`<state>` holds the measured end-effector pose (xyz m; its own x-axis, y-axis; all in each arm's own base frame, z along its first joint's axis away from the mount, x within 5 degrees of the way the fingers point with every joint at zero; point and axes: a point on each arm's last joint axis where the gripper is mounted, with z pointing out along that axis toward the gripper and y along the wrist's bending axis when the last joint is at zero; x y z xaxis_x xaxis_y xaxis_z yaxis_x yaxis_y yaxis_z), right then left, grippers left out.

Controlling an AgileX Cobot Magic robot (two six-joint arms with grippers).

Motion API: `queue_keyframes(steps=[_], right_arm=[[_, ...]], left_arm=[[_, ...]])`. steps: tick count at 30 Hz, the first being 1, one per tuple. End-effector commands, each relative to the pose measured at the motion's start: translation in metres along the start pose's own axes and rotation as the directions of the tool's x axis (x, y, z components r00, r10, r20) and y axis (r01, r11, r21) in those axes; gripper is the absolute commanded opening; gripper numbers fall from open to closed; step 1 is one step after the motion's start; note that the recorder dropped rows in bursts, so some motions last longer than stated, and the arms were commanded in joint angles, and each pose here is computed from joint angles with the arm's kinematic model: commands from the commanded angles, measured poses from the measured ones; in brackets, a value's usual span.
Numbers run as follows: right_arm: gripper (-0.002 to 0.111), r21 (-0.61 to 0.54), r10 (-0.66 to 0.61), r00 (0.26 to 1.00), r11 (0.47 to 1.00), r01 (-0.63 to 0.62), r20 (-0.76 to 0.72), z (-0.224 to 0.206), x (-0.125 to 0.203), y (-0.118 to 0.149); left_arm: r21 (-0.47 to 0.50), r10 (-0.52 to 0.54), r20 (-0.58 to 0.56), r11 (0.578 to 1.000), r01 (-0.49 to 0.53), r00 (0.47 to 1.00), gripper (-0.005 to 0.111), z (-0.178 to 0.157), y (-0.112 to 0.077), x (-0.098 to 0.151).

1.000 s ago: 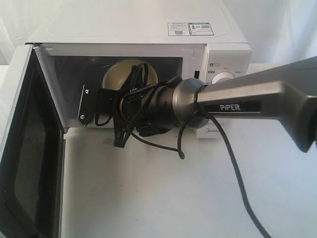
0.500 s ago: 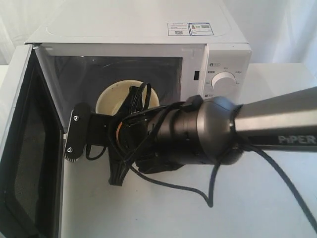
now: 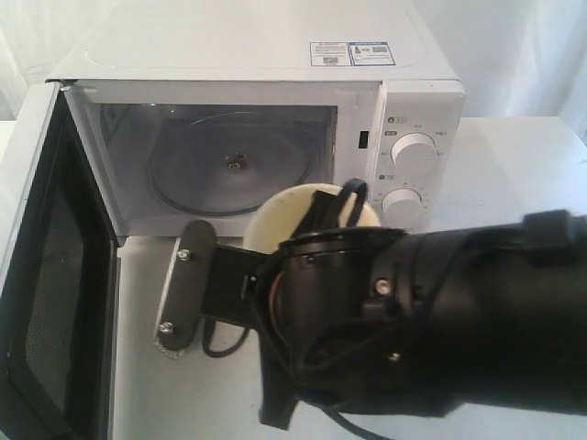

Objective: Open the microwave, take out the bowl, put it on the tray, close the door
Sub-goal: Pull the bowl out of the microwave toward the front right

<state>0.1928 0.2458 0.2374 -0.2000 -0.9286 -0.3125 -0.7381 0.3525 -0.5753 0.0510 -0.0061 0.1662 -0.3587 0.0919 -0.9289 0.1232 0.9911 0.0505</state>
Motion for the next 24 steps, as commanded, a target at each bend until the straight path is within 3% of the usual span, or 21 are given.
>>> queue_keyframes(steps=[1,13,19,24], right_arm=[[0.000,-0.010,0.012,0.997,1.000,-0.013,-0.070,-0.017,0.029,-0.001],[0.000,0.014,0.132,0.981,0.991,-0.132,-0.143,-0.024,0.089,-0.018],[0.000,-0.095,0.138,0.971,0.983,-0.159,-0.196,-0.015,0.104,-0.010],[0.000,-0.109,0.153,0.974,0.979,-0.172,-0.166,-0.010,0.107,-0.007]], left_arm=[[0.001,-0.008,0.000,1.000,0.008,1.000,0.000,0.000,0.000,0.001],[0.001,-0.008,0.000,1.000,0.008,1.000,0.000,0.000,0.000,0.001],[0.001,-0.008,0.000,1.000,0.008,1.000,0.000,0.000,0.000,0.001],[0.001,-0.008,0.000,1.000,0.008,1.000,0.000,0.000,0.000,0.001]])
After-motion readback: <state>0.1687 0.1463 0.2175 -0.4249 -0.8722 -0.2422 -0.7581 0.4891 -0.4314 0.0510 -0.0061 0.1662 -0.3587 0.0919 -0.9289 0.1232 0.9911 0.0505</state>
